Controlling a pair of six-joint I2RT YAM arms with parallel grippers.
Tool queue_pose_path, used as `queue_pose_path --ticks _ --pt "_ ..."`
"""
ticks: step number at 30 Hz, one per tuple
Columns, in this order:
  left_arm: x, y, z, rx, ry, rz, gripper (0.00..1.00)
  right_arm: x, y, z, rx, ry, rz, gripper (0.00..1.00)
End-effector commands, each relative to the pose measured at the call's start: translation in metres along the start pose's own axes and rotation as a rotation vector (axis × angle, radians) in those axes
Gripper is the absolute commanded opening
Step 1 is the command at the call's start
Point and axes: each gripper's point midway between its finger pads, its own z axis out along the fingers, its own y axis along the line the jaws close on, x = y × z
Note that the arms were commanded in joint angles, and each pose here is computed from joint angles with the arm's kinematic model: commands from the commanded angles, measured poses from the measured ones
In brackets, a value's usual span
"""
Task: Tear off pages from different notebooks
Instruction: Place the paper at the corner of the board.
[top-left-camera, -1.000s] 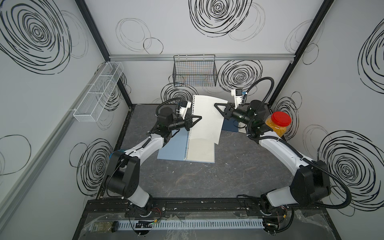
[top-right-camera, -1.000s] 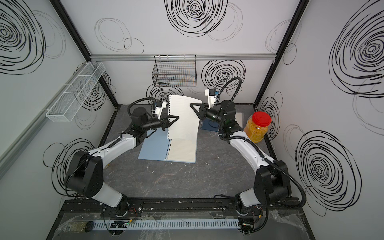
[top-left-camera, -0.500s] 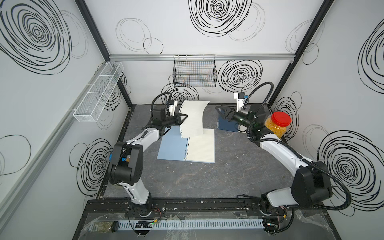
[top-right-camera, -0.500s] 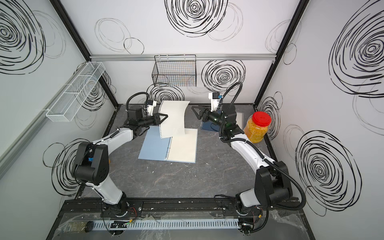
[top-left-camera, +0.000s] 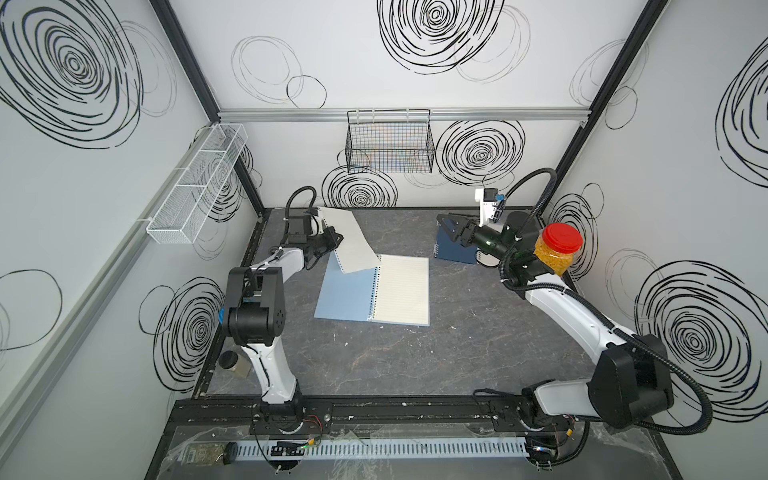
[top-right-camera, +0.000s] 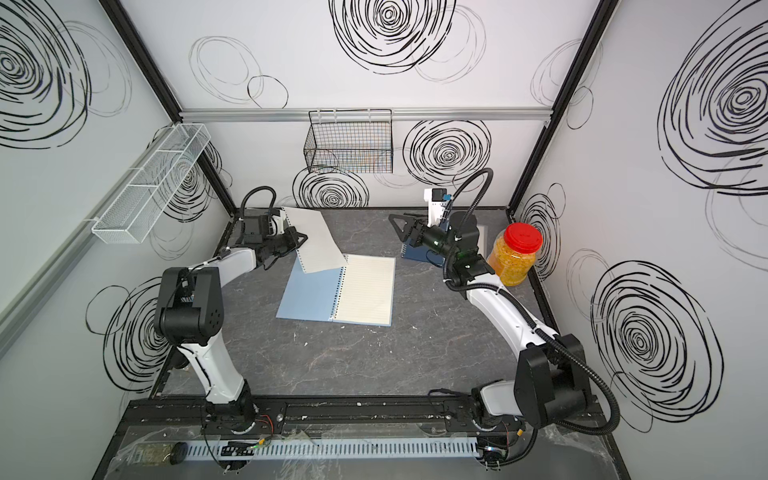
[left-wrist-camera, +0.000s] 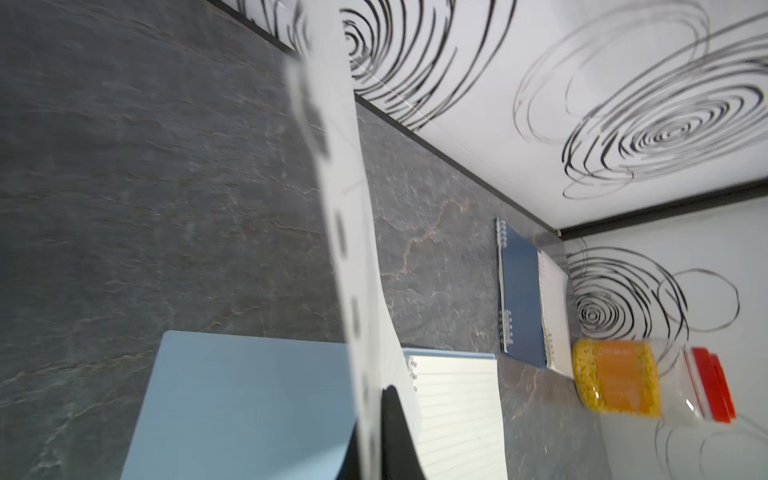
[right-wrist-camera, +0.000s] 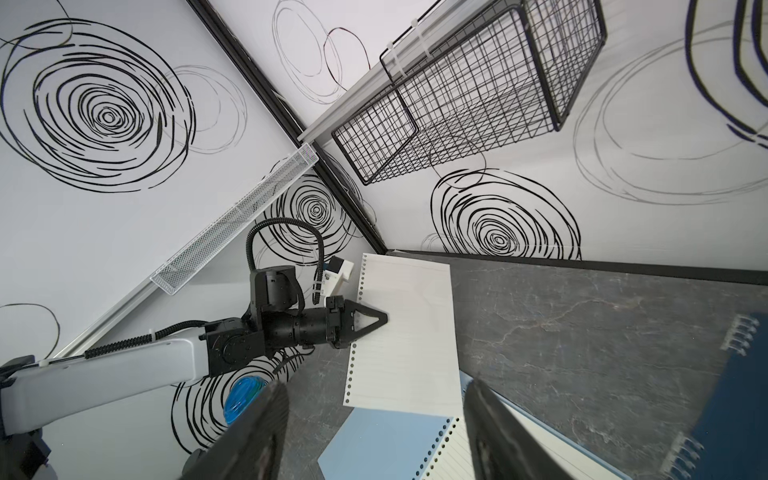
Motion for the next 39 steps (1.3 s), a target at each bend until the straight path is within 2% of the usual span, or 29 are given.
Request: queue_pose_path --ticks 1,11,21,25,30,36,39 --pt "-0.042 0.021 -0.001 -0.041 -0.158 -0.110 0.00 -0.004 0.002 -0.008 0.002 -0.030 0.000 0.70" --pt "-0.092 0.085 -0.001 -0.115 -0.353 -0.330 0.00 0.005 0.001 -0.015 0.018 -0.005 0.010 0.70" --pt "-0.107 0.138 -0.014 -0.262 -0.383 -0.366 0.00 0.018 -0.001 -0.015 0.029 0.033 -0.024 0.70" --pt "-0.108 0.145 -0.015 -0.289 -0.364 -0.349 0.00 0.048 -0.009 0.003 0.088 0.112 -0.042 0.70" --pt "-0.107 0.154 -0.016 -0.331 -0.340 -0.336 0.00 0.102 0.002 0.042 0.124 0.276 -0.112 0.69" --pt "-0.105 0.161 -0.014 -0.345 -0.318 -0.337 0.00 0.151 0.010 0.074 0.147 0.407 -0.180 0.68" --pt "-0.102 0.159 -0.011 -0.341 -0.297 -0.329 0.05 0.173 0.007 0.085 0.183 0.469 -0.208 0.67"
